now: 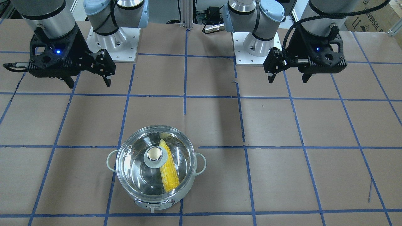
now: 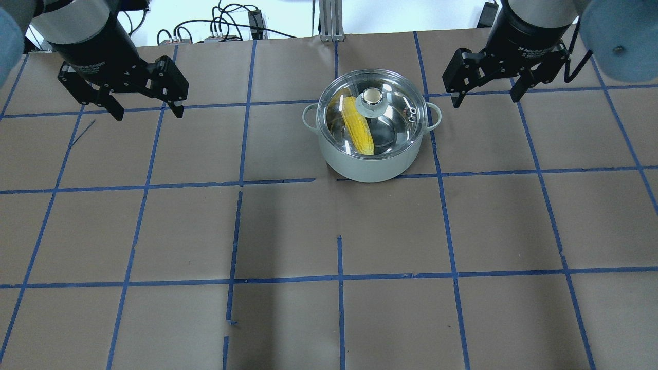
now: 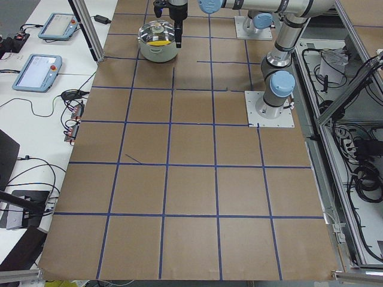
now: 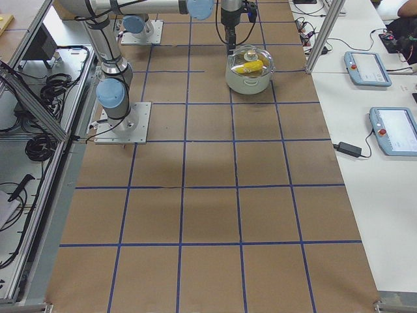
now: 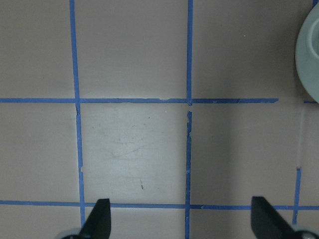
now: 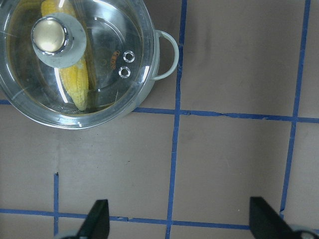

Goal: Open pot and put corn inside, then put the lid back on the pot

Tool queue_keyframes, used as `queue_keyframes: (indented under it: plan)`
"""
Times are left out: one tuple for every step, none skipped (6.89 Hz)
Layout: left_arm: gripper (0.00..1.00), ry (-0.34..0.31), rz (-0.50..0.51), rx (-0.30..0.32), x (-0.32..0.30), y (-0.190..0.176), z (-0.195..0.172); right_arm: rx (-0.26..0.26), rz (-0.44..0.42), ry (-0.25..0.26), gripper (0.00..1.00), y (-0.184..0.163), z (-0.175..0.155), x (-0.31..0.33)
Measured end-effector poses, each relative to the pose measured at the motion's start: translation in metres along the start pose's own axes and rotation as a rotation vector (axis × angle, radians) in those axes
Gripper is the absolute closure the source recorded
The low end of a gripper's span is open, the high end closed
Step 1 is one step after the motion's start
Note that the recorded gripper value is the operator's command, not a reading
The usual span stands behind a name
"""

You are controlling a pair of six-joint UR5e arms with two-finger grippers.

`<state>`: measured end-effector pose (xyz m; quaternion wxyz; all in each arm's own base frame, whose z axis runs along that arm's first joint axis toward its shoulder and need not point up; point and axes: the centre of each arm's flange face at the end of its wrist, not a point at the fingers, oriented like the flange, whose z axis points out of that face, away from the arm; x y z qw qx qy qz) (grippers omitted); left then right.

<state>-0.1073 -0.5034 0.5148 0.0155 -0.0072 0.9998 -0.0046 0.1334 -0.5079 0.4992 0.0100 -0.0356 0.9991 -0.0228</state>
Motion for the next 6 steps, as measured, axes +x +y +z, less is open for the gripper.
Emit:
queue_keyframes:
  plan:
    - [0.00, 0.000, 0.000, 0.000, -0.0001, 0.0000, 0.0000, -0.002, 0.000, 0.001, 0.00, 0.0002, 0.0006, -0.0001]
    - [0.00, 0.001, 0.000, 0.000, 0.0000, 0.0000, 0.0000, -0.004, 0.000, 0.002, 0.00, 0.0001, 0.0011, -0.0003]
    - [0.00, 0.001, 0.000, 0.000, 0.0000, 0.0000, 0.0000, -0.005, -0.001, 0.003, 0.00, -0.0001, 0.0016, -0.0008]
    - [0.00, 0.000, 0.000, 0.000, -0.0001, 0.0000, 0.0000, -0.006, 0.000, 0.004, 0.00, -0.0002, 0.0019, -0.0011]
    - [0.00, 0.000, 0.001, 0.000, -0.0001, 0.0000, 0.0000, -0.006, 0.000, 0.009, 0.00, -0.0003, 0.0021, -0.0006]
    - [0.00, 0.000, 0.000, 0.001, -0.0001, -0.0001, 0.0000, -0.008, -0.001, 0.021, 0.00, -0.0006, 0.0024, 0.0010]
